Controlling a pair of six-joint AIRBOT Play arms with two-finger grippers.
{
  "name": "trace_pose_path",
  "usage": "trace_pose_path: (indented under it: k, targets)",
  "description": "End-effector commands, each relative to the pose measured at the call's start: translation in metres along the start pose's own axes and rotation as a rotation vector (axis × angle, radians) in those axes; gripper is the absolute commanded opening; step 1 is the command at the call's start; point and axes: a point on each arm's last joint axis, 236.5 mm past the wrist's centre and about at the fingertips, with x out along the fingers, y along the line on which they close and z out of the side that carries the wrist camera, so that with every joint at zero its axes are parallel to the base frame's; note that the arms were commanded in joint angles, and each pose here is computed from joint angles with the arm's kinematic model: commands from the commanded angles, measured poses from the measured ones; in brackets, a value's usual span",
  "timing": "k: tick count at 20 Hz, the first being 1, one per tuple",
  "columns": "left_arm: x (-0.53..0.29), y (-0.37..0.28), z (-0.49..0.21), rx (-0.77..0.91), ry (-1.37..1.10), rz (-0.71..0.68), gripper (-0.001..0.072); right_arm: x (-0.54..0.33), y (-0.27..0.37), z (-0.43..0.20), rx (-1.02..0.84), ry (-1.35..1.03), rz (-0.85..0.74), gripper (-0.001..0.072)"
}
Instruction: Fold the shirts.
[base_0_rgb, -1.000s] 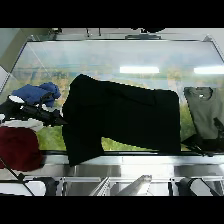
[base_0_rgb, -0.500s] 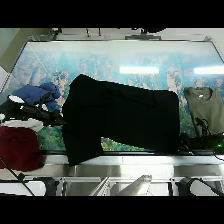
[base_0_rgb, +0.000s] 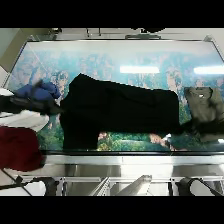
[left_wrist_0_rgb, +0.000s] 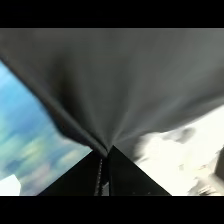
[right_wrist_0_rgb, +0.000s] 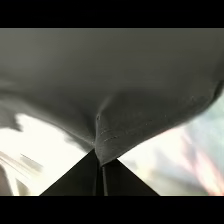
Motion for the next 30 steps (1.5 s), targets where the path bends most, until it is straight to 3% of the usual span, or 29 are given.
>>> trace_pose_path:
  k: [1,3,5,6,8,10,11,13,16,21,26,30]
  targets:
    - [-0.109,-0.192,0.040,0.405,-0.332,-0.430,0.0024,-0.110,0.163,0.072,-0.366,-0.388,0.244,0.0012]
    - [-0.211,-0.314,0.020,0.719,-0.585,-0.649,0.0025,-0.204,0.269,0.083,-0.664,-0.732,0.248,0.0013]
    - [-0.286,-0.396,-0.025,0.984,-0.780,-0.708,0.0025,-0.276,0.347,0.067,-0.868,-1.041,0.132,0.0013]
    - [-0.306,-0.421,-0.047,1.086,-0.841,-0.668,0.0026,-0.302,0.377,0.053,-0.938,-1.172,0.059,0.0013]
    - [-0.325,-0.438,-0.062,1.135,-0.945,-0.496,0.0026,-0.329,0.408,0.029,-1.012,-1.340,-0.061,0.0014]
    - [-0.335,-0.419,-0.051,1.048,-1.010,-0.314,0.0026,-0.339,0.409,0.022,-1.014,-1.412,-0.181,0.0013]
    - [-0.339,-0.406,-0.045,0.992,-1.030,-0.291,0.0027,-0.338,0.402,0.025,-0.988,-1.404,-0.205,0.0013]
    - [-0.340,-0.377,-0.030,0.890,-1.036,-0.335,0.0027,-0.330,0.385,0.038,-0.942,-1.338,-0.178,0.0013]
    - [-0.284,-0.314,0.009,0.687,-0.843,-0.376,0.0027,-0.293,0.340,0.068,-0.828,-1.138,0.005,0.0013]
    - [-0.144,-0.169,0.095,0.278,-0.593,-0.309,0.0026,-0.174,0.201,0.142,-0.483,-0.807,0.145,0.0013]
    - [-0.019,-0.062,0.148,0.167,-0.415,-0.300,0.0024,-0.012,0.030,0.185,-0.136,-0.551,0.059,0.0013]
    - [0.040,-0.004,0.188,0.125,-0.352,-0.323,0.0023,0.054,-0.037,0.219,0.029,-0.561,0.145,0.0013]
